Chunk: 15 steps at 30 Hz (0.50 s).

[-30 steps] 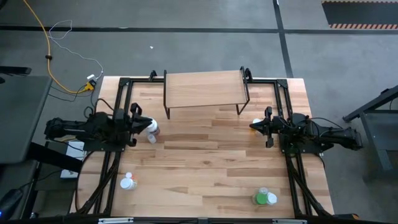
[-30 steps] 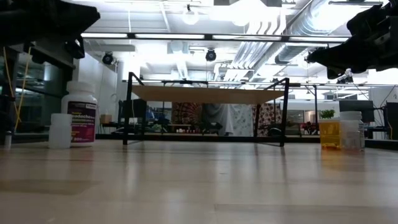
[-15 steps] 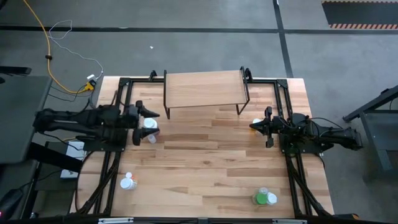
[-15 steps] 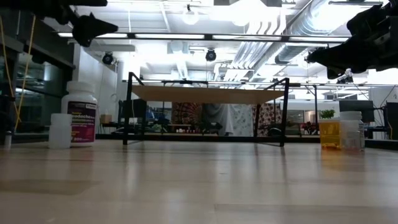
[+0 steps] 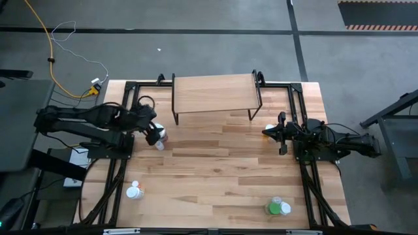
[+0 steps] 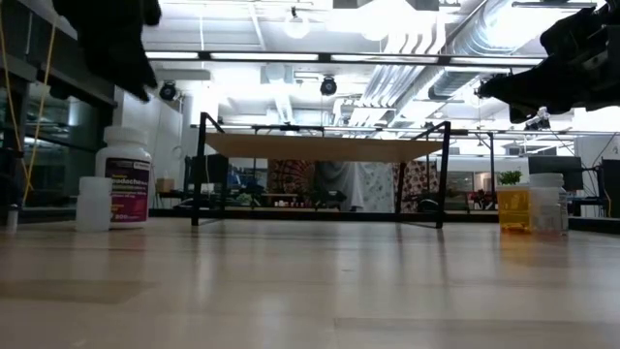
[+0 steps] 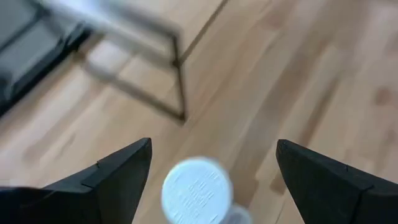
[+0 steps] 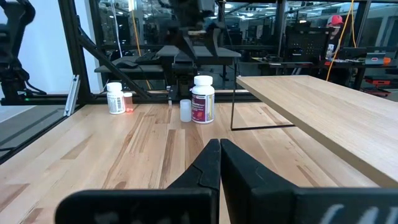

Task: Pick and place medicine bottles onto shelf by color
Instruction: Put the white purple pill bottle on the shelf

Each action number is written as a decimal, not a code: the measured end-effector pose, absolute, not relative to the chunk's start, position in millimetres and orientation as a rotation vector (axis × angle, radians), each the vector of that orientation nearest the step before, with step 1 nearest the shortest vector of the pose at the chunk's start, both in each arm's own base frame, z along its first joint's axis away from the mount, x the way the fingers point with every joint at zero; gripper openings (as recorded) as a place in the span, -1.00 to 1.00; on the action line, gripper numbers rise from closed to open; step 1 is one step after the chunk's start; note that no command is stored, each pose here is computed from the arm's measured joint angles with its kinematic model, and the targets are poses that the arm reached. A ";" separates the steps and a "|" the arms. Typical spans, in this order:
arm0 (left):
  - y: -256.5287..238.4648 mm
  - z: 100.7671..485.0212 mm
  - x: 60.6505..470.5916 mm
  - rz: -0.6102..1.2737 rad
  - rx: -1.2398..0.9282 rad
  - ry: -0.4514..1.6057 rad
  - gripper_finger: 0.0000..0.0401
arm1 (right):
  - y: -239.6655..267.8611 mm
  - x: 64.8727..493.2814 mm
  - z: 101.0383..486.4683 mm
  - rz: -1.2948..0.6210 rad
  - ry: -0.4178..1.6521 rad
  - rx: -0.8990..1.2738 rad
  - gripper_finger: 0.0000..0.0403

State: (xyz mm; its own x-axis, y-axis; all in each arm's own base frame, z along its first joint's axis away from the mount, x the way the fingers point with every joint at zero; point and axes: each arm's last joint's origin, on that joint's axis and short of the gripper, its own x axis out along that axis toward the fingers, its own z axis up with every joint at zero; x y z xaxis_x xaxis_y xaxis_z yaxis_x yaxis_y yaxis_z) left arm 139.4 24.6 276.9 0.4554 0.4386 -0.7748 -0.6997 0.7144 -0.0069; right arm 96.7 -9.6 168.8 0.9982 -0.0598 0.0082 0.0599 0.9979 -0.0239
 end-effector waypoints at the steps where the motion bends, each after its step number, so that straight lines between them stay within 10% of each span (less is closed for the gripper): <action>1: 26.4 274.4 140.3 0.752 -0.381 0.853 0.67 | -9.5 96.7 168.8 -0.059 -0.007 -0.024 -1.00; 15: 46.3 254.8 155.0 0.828 -0.554 1.006 0.67 | -9.6 96.7 168.8 -0.060 -0.007 -0.024 -1.00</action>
State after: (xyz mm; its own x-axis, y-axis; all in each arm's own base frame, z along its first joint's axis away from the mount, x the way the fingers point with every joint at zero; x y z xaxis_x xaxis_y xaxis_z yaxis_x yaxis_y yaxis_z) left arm 155.0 46.3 254.8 0.2836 0.3425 -0.8957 -0.8130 0.5812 -0.0351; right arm 96.7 -9.6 168.8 0.9982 -0.0594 0.0082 0.0596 0.9979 -0.0236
